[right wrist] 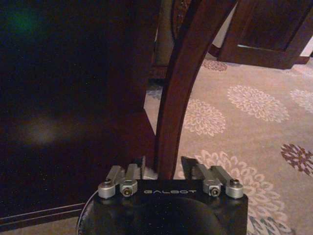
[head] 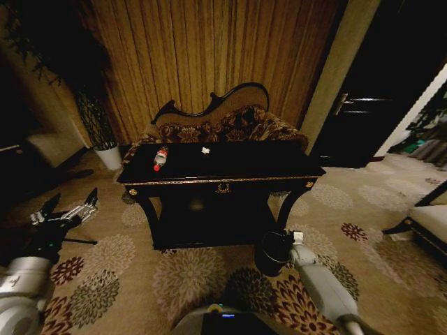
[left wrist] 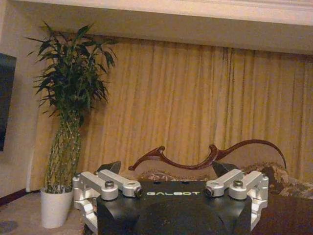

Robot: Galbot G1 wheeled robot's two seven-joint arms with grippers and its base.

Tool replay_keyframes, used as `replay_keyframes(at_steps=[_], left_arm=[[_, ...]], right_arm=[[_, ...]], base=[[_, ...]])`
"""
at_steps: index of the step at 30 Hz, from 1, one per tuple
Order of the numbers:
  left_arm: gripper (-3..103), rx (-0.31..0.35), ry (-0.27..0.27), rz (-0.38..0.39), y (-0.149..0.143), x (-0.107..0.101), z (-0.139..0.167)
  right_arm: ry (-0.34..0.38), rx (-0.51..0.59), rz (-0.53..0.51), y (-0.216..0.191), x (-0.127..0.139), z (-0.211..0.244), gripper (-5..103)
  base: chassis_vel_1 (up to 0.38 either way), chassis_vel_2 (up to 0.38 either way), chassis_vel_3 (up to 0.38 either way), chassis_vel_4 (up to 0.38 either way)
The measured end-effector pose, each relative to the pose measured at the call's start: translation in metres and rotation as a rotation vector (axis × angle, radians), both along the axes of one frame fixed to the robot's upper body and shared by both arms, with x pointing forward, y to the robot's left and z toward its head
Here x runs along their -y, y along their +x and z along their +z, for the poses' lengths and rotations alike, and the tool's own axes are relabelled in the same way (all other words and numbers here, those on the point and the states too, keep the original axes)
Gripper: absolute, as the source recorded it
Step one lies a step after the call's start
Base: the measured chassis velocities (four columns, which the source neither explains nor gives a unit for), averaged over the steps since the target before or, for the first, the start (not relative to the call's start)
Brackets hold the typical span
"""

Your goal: Move to the front of the table and place the trash on the table into the trash bin.

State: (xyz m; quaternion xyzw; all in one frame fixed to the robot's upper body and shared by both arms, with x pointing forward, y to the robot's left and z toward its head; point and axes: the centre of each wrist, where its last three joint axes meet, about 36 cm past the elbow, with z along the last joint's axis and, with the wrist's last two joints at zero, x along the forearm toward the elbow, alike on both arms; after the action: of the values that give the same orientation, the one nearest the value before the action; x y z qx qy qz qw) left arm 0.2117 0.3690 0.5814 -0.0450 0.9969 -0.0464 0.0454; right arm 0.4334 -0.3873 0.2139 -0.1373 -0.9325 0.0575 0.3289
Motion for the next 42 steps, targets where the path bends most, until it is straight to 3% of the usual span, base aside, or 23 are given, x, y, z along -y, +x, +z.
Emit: replay_keyframes(at_steps=[1, 4, 5, 14, 35, 37, 42], left_arm=[[100, -0.001, 0.0, 0.001, 0.0, 0.0, 0.0], [100, 0.0, 0.003, 0.005, -0.001, -0.001, 0.0], [100, 0.0, 0.003, 0.005, -0.001, -0.001, 0.0], [100, 0.004, 0.003, 0.007, -0.002, -0.001, -0.001], [100, 0.006, 0.002, 0.006, -0.002, -0.001, -0.001], [100, 0.005, 0.002, 0.007, -0.002, -0.001, -0.001], [100, 0.004, 0.0, 0.008, -0.003, -0.001, -0.001]], right_arm=[[0.0, 0.0, 0.0, -0.001, 0.0, 0.0, 45], [0.0, 0.003, 0.001, -0.002, 0.0, 0.0, 61], [0.0, 0.003, 0.001, -0.002, 0.0, 0.0, 61], [-0.001, 0.008, 0.0, -0.006, 0.002, 0.002, 97], [0.029, 0.031, -0.003, -0.013, 0.0, 0.01, 100], [0.087, 0.088, 0.009, -0.016, -0.009, 0.029, 100], [0.12, 0.205, 0.051, -0.018, -0.02, 0.06, 100]], base=[[0.0, 0.0, 0.0, 0.0], [0.0, 0.0, 0.0, 0.0], [0.0, 0.0, 0.0, 0.0], [0.0, 0.0, 0.0, 0.0], [0.0, 0.0, 0.0, 0.0], [0.0, 0.0, 0.0, 0.0], [0.0, 0.0, 0.0, 0.0]])
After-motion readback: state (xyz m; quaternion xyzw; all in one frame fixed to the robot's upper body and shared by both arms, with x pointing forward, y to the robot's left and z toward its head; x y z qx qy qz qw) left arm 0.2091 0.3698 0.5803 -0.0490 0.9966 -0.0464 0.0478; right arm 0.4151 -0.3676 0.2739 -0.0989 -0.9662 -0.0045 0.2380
